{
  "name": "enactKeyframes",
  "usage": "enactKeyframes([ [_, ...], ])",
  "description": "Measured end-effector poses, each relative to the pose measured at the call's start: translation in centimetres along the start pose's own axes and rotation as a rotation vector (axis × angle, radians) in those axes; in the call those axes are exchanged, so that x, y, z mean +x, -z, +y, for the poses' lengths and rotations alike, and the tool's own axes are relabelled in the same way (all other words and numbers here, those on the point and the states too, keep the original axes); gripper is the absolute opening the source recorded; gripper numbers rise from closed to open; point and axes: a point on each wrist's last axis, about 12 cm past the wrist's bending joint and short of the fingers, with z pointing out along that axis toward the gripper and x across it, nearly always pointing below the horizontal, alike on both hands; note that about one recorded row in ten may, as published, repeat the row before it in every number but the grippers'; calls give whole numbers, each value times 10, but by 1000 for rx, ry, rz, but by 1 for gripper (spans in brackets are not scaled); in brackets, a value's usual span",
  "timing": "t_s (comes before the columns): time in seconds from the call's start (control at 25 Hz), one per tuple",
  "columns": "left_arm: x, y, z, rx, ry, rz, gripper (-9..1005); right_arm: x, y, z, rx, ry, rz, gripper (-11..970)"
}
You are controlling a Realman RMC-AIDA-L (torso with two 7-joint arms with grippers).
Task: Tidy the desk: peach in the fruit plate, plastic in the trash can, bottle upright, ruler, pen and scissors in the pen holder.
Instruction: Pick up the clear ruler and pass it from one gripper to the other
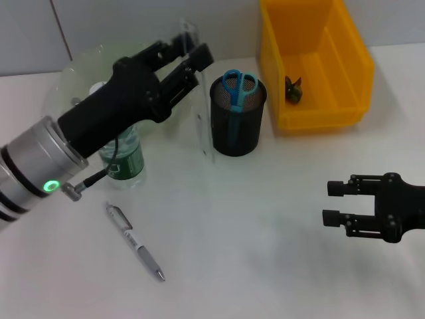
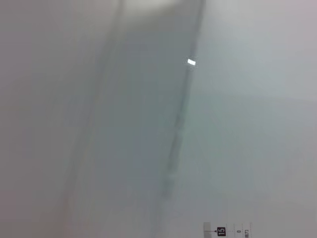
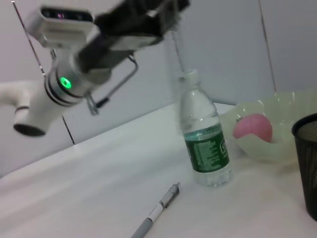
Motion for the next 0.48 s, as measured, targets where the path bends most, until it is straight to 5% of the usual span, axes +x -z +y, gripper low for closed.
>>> enactKeyframes([
  [0.28,10,1,-5,-103,-60,-48,406,-4,-10,1,-2,11,-21,612],
  [0.48,29,-7,-21,-208,-150,-46,411,-8,-26,3,39,64,-66,611],
])
